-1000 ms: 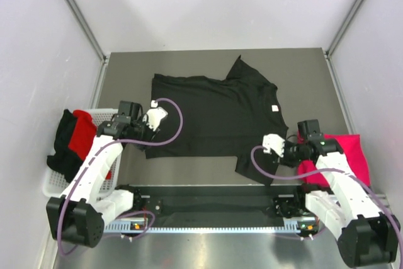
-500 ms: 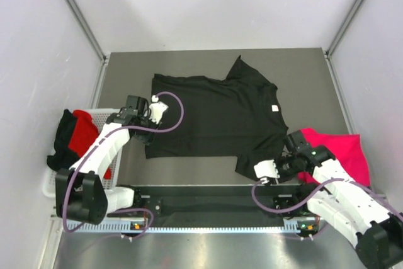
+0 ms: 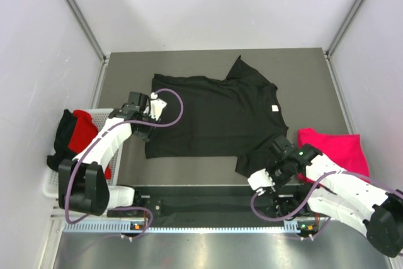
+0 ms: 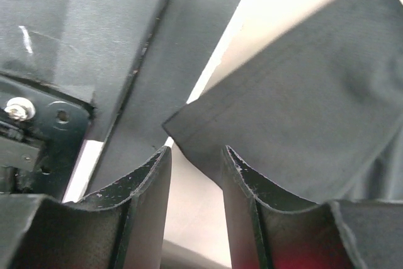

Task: Fold and stack the t-shirts
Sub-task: Fold the tshirt

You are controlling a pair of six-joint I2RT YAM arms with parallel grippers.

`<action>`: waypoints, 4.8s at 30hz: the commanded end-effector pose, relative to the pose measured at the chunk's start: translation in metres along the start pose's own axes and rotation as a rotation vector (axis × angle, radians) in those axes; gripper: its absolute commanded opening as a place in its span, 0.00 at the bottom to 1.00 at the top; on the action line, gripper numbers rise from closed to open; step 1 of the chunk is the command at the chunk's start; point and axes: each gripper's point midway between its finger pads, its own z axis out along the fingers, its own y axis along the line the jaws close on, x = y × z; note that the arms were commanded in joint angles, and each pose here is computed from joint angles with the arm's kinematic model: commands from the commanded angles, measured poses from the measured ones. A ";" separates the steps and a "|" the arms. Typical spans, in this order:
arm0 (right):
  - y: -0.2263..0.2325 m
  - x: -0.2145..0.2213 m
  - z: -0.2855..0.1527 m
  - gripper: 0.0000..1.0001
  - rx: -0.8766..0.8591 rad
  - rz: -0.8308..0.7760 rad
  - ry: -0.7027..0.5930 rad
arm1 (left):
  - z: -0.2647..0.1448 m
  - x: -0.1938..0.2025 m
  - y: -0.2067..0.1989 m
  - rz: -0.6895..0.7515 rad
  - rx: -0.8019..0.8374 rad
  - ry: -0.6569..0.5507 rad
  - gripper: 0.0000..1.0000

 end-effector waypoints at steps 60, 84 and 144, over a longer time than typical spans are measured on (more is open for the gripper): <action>-0.073 -0.020 -0.055 0.00 0.240 0.148 -0.019 | 0.045 0.061 -0.041 0.325 0.350 0.257 0.52; -0.085 -0.021 -0.129 0.00 0.529 0.383 -0.115 | -0.013 0.047 -0.037 0.366 0.283 0.184 0.00; -0.306 0.119 -0.160 0.00 0.794 0.811 -0.228 | 0.048 -0.079 0.023 0.286 0.085 0.083 0.00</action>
